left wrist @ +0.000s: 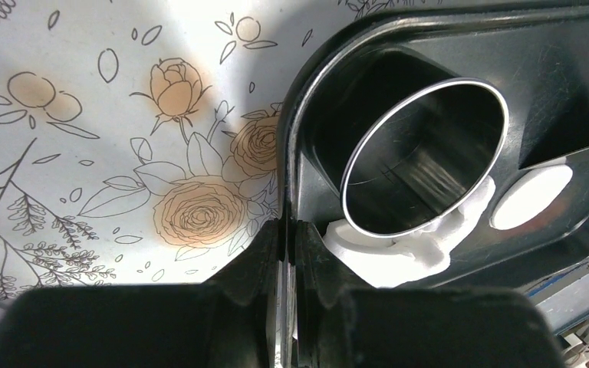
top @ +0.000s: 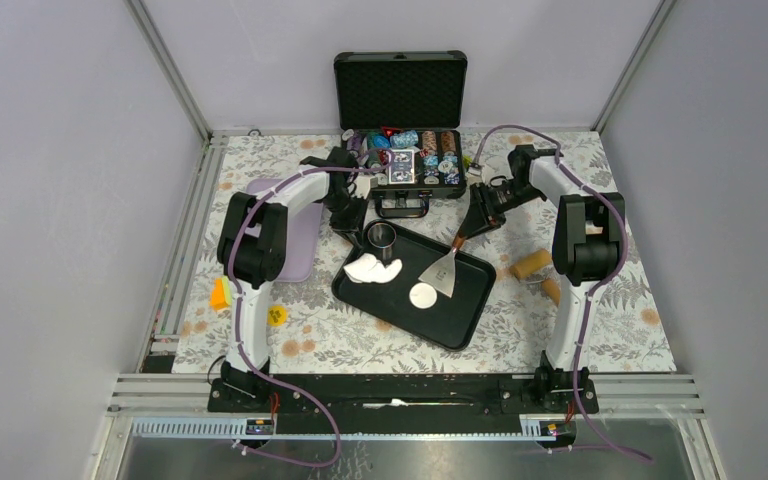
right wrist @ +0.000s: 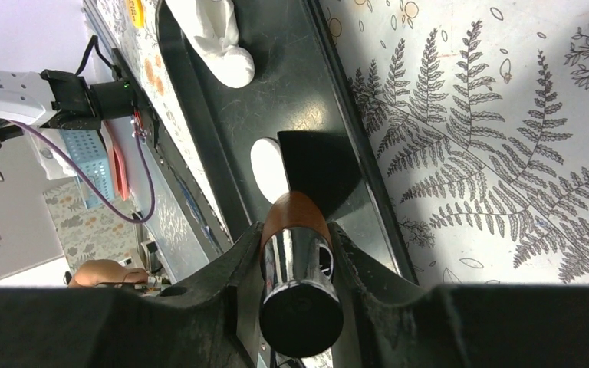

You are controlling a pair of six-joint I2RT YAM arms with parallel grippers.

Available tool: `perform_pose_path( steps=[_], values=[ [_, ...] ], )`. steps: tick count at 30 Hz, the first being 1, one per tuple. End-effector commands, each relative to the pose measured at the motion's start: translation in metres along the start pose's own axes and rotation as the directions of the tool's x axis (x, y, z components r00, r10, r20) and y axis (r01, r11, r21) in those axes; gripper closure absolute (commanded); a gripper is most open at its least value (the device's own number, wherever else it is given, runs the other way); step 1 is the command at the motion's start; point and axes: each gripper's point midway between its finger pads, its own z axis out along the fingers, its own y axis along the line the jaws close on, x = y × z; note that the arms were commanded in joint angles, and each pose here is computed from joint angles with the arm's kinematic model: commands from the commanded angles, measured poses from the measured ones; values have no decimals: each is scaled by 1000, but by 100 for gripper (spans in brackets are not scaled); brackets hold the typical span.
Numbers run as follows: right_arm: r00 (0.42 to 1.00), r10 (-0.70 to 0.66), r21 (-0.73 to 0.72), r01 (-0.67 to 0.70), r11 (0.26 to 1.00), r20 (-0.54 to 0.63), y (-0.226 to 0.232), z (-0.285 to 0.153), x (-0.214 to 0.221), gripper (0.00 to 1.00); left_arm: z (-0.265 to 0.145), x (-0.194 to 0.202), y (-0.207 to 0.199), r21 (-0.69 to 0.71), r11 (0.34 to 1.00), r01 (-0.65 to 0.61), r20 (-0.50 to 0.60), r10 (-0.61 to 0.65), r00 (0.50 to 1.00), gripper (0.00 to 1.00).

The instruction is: Roll out the dumpling wrappers from the dough

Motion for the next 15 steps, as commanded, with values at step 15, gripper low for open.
perform_pose_path(
  steps=[15],
  values=[
    [998, -34, -194, 43, 980, 49, 59, -6, -11, 100, 13, -4, 4, -9, 1000, -23, 12, 23, 1000, 100]
  ],
)
